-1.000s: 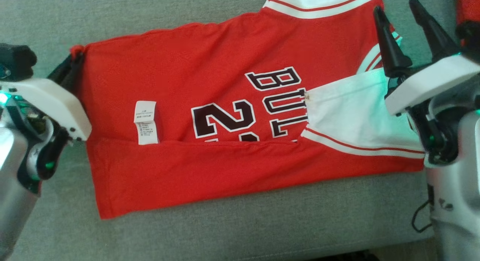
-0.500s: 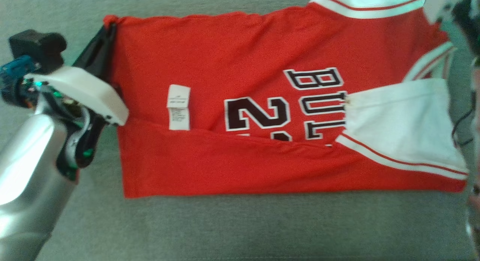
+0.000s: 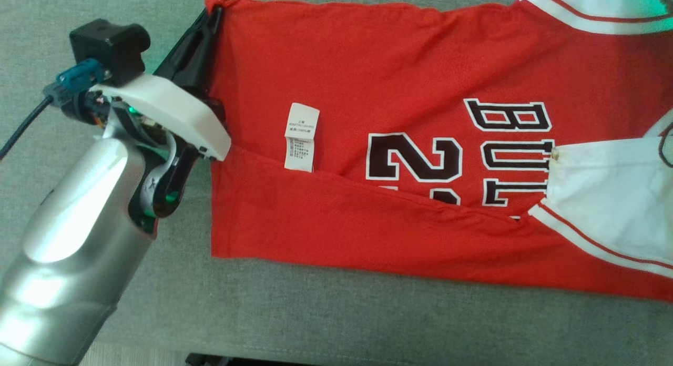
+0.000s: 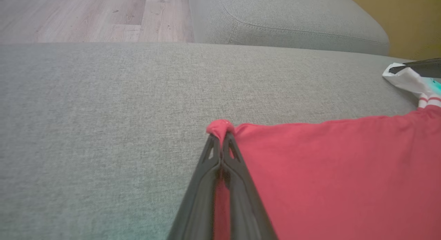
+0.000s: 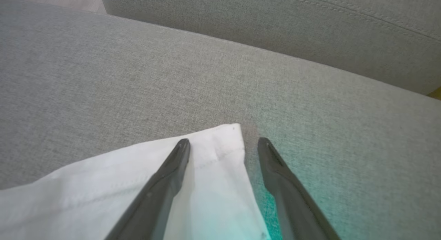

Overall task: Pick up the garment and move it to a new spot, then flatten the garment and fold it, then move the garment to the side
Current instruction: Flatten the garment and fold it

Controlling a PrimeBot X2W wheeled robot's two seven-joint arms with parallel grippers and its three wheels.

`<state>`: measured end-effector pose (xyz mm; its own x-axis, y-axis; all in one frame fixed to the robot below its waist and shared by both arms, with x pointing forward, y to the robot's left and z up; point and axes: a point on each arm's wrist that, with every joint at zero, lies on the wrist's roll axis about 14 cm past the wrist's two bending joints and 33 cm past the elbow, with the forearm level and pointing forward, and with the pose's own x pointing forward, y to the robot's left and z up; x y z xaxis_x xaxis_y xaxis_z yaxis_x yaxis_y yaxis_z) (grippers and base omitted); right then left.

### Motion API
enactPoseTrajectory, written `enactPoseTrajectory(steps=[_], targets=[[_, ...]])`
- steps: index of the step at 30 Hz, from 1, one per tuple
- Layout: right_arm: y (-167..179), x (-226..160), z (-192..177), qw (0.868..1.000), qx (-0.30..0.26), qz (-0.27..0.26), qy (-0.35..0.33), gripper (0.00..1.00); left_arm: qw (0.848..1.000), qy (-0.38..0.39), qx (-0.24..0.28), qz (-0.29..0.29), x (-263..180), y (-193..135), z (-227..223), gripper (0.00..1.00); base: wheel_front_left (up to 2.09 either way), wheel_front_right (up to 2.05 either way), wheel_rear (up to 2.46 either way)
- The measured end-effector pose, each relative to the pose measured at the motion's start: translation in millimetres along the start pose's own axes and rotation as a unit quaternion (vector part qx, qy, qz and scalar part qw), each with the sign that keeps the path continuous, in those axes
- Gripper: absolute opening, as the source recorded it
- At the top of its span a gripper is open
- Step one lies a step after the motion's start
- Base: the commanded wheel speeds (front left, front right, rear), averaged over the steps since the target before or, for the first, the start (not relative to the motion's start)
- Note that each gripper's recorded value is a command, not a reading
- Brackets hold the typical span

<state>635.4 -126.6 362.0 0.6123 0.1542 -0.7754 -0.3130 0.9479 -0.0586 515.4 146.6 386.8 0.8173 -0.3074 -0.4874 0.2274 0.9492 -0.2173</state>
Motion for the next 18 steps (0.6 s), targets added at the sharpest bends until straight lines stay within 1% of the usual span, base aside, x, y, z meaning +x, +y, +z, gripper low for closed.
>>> enactPoseTrajectory(steps=[1, 2, 3, 5, 8, 11, 15, 18], targets=[[-0.7, -0.1, 1.3, 1.0, 0.002, 0.0, 0.0, 0.67, 1.0, 0.0, 0.001, -0.002, 0.3, -0.3, -0.2, 0.0, 0.0, 0.0, 0.0], [-0.8, -0.1, 1.2, 1.0, 0.003, 0.0, 0.001, 0.38, 1.0, 0.0, 0.001, -0.002, 0.7, 0.1, -0.3, 0.0, 0.0, 0.0, 0.0], [-0.5, 0.2, -0.8, 1.0, 0.003, 0.0, 0.006, 0.23, 1.0, 0.0, 0.002, -0.003, 1.3, -0.1, 0.4, 0.0, 0.0, 0.0, 0.0], [0.8, -0.7, -1.4, 1.0, 0.005, 0.002, 0.007, 0.0, 1.0, -0.003, 0.004, -0.006, 2.6, -1.4, 3.1, 0.0, 0.0, 0.0, 0.0], [-1.1, -3.4, 2.9, 1.0, 0.004, -0.001, -0.012, 0.0, 1.0, -0.005, 0.004, -0.007, 4.1, -2.3, 3.4, 0.0, 0.0, 0.0, 0.0], [-6.4, -10.0, 15.8, 0.998, 0.013, -0.006, -0.059, 0.0, 1.0, -0.008, 0.005, -0.007, 5.2, -2.8, 4.7, 0.0, 0.0, 0.0, 0.0], [-3.1, -27.9, 36.7, 0.992, 0.02, 0.003, -0.121, 0.0, 1.0, -0.02, 0.01, -0.01, 1.7, -7.1, 14.9, 0.0, 0.0, 0.0, 0.0], [2.7, -46.0, 39.7, 0.988, 0.02, 0.014, -0.155, 0.0, 0.999, -0.029, 0.014, -0.01, -5.9, -9.7, 20.9, 0.0, 0.0, 0.0, 0.0]])
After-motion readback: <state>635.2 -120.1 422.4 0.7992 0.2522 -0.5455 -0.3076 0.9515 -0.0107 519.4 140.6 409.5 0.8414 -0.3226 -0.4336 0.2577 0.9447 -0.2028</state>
